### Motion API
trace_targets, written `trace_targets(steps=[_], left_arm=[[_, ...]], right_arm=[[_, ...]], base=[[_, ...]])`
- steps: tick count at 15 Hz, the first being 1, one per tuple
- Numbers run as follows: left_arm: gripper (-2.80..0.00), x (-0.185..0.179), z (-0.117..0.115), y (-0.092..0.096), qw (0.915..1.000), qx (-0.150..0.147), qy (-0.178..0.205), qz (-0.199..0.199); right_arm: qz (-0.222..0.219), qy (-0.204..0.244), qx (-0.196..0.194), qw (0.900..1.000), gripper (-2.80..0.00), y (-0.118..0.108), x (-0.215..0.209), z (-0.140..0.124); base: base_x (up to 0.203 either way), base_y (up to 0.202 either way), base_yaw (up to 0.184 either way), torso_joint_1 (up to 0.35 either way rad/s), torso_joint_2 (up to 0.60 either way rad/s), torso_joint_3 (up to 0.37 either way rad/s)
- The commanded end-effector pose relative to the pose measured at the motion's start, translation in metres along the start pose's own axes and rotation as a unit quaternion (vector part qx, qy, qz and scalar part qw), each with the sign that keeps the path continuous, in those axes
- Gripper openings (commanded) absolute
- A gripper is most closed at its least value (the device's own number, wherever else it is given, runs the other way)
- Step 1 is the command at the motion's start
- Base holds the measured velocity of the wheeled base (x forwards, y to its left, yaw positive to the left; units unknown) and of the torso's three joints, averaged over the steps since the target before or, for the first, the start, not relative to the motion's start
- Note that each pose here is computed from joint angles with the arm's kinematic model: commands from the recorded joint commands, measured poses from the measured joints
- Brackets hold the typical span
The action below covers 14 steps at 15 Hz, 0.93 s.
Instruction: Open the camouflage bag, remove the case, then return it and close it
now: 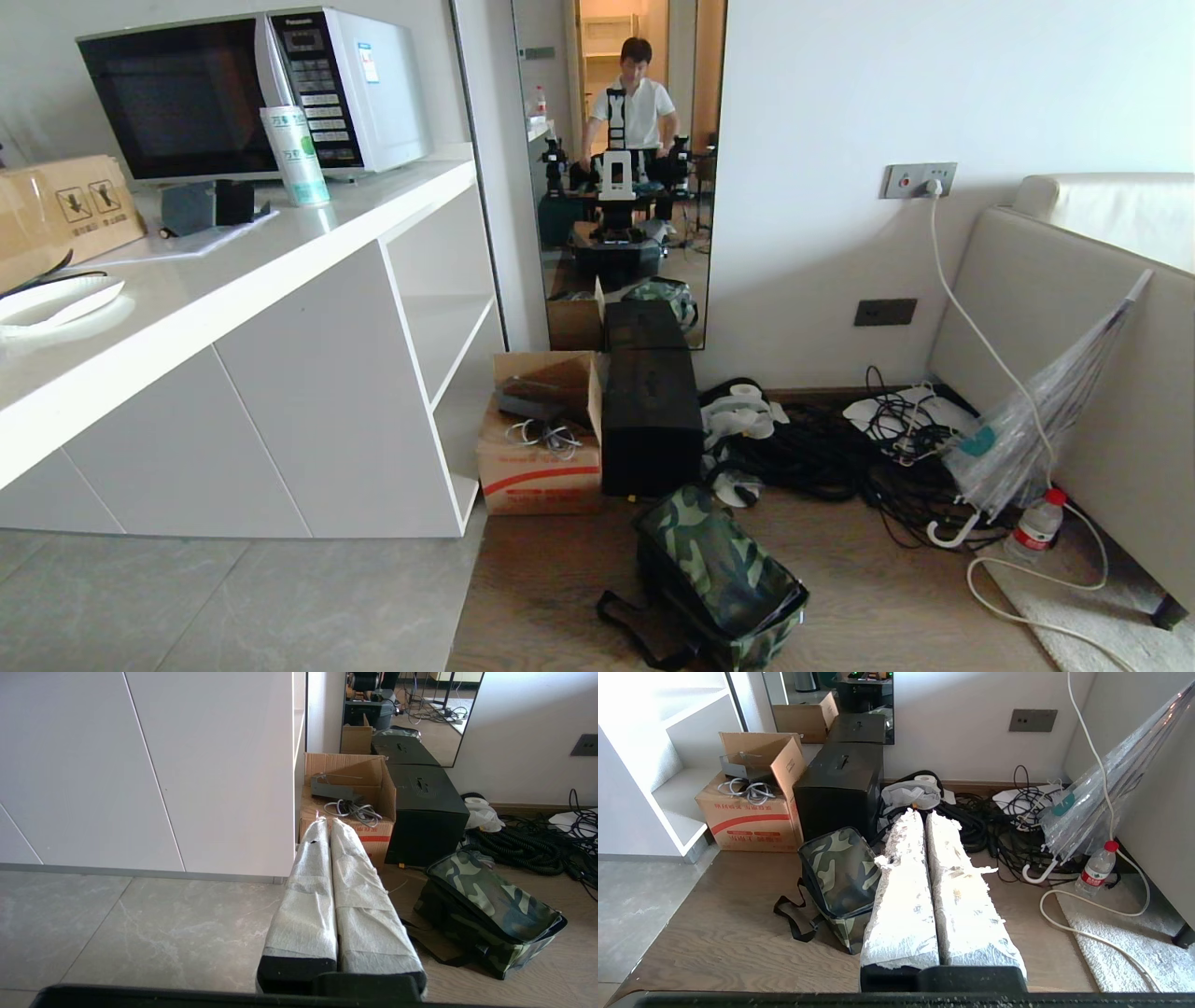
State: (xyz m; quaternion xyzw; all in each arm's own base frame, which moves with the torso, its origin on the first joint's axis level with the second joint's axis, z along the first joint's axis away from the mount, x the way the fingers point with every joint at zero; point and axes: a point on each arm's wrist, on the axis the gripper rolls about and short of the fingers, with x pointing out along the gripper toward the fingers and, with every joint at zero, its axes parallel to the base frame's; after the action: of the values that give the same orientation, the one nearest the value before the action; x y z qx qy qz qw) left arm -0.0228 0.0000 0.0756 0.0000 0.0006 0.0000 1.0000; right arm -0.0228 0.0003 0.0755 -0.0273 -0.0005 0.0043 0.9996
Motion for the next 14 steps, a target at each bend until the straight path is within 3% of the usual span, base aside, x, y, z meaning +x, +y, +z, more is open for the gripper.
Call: trace_targets(steps=[1,14], left_arm=[[-2.8,-0.0001,0.0001,0.0,1.0,0.0,-0.001,0.0],[-2.8,-0.0001,0.0002,0.0,1.0,0.0,-0.001,0.0]], right_arm=[[0.0,0.001,-0.001,1.0,-2.8,0.0,0.0003,-0.0003],[0.0,0.002,-0.001,1.0,-2.8,0.0,0.0003,-0.0003]], base=[[0.0,0.0,0.0,0.0,0.0,0.0],[0.0,0.0,0.0,0.0,0.0,0.0]])
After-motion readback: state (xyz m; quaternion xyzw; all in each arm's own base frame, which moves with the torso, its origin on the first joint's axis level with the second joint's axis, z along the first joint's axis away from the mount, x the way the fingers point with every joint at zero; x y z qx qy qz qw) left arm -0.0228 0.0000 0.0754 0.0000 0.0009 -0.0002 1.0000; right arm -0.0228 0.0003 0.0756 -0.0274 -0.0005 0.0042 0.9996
